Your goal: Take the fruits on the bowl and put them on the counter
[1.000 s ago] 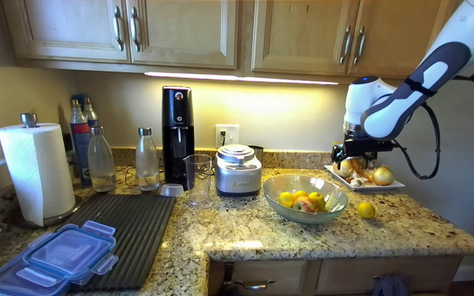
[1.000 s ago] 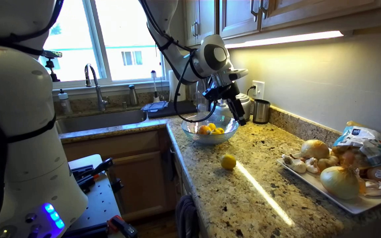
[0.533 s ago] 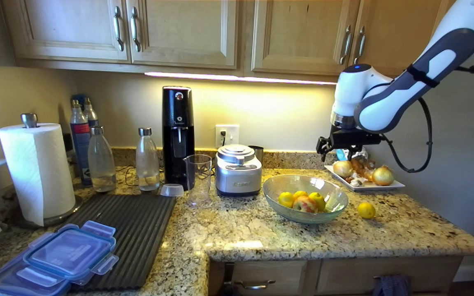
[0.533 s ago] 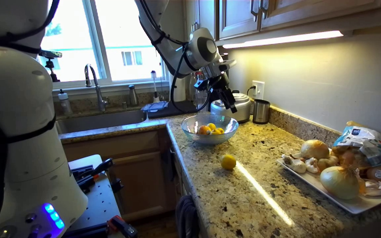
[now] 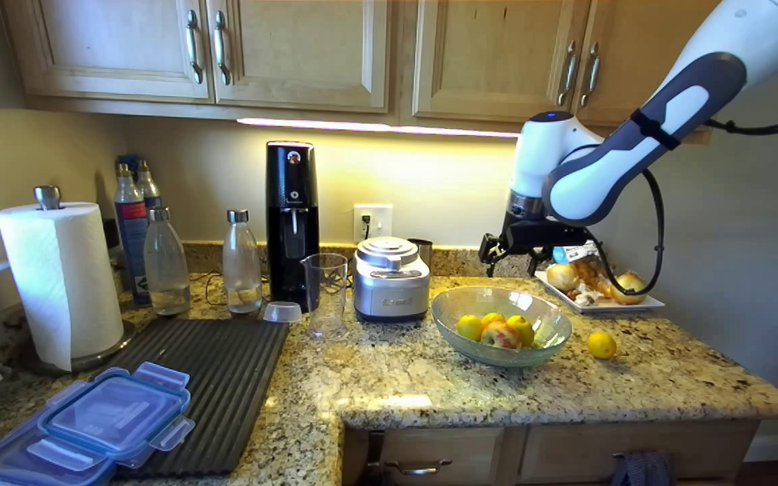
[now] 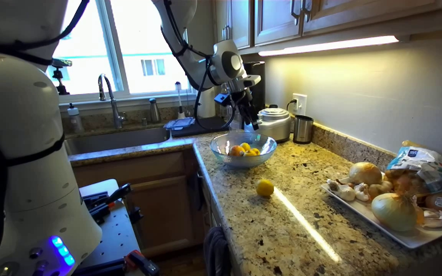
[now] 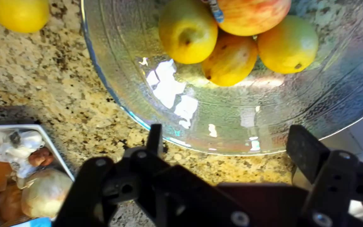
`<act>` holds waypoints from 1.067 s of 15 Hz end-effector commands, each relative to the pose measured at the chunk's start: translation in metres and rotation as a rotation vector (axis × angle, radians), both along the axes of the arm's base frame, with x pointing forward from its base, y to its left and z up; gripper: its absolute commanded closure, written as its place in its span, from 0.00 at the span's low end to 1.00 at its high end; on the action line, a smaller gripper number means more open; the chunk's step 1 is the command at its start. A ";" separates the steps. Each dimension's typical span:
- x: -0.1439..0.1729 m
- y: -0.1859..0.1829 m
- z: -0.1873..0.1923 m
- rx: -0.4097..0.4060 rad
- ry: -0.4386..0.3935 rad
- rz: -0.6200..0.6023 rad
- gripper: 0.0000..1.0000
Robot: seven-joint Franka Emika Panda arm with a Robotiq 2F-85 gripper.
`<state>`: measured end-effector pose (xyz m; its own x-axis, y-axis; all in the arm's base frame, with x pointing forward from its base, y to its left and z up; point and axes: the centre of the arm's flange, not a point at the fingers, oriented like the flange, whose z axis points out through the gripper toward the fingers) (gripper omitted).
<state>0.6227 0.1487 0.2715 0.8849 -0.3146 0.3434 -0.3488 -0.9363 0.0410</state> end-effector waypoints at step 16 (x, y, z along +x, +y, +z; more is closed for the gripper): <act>0.066 0.042 -0.096 -0.092 0.281 0.699 0.00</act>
